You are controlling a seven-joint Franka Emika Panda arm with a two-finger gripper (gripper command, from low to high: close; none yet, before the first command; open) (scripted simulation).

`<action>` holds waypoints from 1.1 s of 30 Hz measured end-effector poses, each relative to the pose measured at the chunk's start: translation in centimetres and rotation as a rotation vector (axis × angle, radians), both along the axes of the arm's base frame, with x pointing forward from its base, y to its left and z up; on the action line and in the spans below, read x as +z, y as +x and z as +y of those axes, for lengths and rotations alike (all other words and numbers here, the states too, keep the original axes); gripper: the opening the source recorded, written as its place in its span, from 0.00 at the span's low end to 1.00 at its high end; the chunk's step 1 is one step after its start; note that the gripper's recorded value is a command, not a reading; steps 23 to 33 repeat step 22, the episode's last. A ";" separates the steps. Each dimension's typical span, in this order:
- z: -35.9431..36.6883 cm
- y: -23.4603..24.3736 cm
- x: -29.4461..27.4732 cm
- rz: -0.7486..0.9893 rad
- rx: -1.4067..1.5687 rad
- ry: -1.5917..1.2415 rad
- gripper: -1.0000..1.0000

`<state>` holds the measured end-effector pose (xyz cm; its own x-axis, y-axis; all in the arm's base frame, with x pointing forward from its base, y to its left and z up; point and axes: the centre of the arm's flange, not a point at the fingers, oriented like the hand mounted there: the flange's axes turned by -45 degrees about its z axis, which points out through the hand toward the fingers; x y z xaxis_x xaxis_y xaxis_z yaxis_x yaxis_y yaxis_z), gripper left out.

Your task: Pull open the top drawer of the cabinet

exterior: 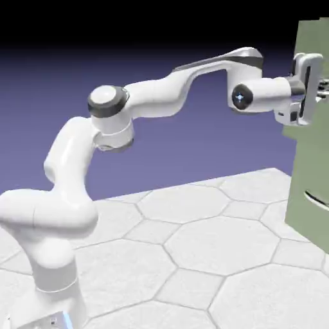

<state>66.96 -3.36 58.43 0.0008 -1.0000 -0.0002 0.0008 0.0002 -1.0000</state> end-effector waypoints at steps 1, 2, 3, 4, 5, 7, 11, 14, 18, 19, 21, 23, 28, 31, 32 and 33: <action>0.0 -0.8 0.0 0.000 0.000 0.000 0.00; 0.0 -1.6 0.0 0.000 0.000 0.000 0.00; 0.0 -2.5 0.0 0.000 0.000 0.000 0.00; 0.0 -3.3 0.0 0.000 0.000 0.000 0.00; 0.0 -4.2 0.0 0.000 0.000 0.000 0.00; 0.0 -6.1 0.0 0.000 0.000 0.000 0.00; 0.0 -10.0 0.0 -0.001 0.000 0.000 0.00; 0.0 -13.2 0.0 -0.001 0.000 0.000 0.00; 0.0 -17.7 0.0 -0.001 0.000 0.000 0.00; 0.0 -18.9 0.0 0.000 0.000 0.000 0.00; 0.0 -19.2 0.0 0.001 0.001 0.000 1.00; 0.0 -19.2 0.0 0.001 0.001 0.000 1.00; 0.0 -19.2 0.0 0.001 0.001 0.000 1.00; 0.0 -19.2 0.0 0.001 0.001 0.000 1.00; 0.0 -19.2 0.0 0.001 0.001 0.000 1.00; 0.0 -19.2 0.0 0.001 0.001 0.000 1.00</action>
